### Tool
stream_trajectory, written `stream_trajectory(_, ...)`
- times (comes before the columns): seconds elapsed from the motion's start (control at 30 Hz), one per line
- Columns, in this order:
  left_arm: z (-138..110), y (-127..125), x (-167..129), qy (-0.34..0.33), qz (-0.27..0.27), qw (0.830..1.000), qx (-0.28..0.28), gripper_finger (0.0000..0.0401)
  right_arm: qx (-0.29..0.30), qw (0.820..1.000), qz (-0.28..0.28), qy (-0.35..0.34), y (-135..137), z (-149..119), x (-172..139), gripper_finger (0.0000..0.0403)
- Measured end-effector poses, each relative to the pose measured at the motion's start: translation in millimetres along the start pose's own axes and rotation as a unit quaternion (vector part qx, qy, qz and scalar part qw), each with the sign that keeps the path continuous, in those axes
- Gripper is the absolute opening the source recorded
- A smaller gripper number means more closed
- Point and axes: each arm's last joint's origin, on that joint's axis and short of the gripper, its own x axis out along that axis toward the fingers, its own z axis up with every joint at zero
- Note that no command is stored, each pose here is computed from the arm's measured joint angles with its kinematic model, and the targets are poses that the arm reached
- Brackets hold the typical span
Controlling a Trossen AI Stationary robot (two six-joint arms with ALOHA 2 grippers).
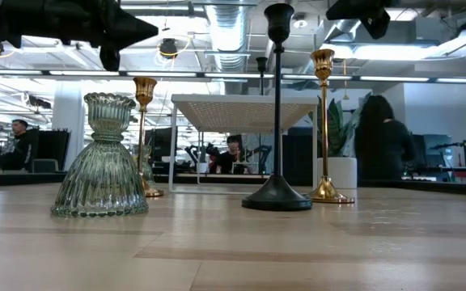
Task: Pick & Place candle stick holders
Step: Put the right gold candle holder on the shelf
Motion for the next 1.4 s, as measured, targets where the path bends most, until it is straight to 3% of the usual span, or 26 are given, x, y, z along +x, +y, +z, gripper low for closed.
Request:
stream_trajectory(0.2,-1,1,0,0.005,0.013,1.000,-0.006,0.0004,0.000,1.000,-0.001,0.000,0,0,0,0.0000)
stream_trajectory(0.4,-2,-2,0,0.013,-0.029,0.999,-0.041,0.0004,-0.001,1.000,-0.004,0.008,-1,-2,0,0.0000)
stream_trajectory(0.73,-2,-2,0,0.017,-0.044,0.998,-0.052,0.0006,0.052,0.998,0.003,0.028,3,-6,-1,0.0000)
stream_trajectory(1.0,-2,-3,0,0.017,-0.045,0.998,-0.052,0.0005,0.100,0.990,0.039,0.088,22,-22,-7,0.0000)
stream_trajectory(1.4,-2,-3,0,0.017,-0.045,0.998,-0.051,0.0006,0.065,0.980,0.037,0.183,63,-60,16,0.0000)
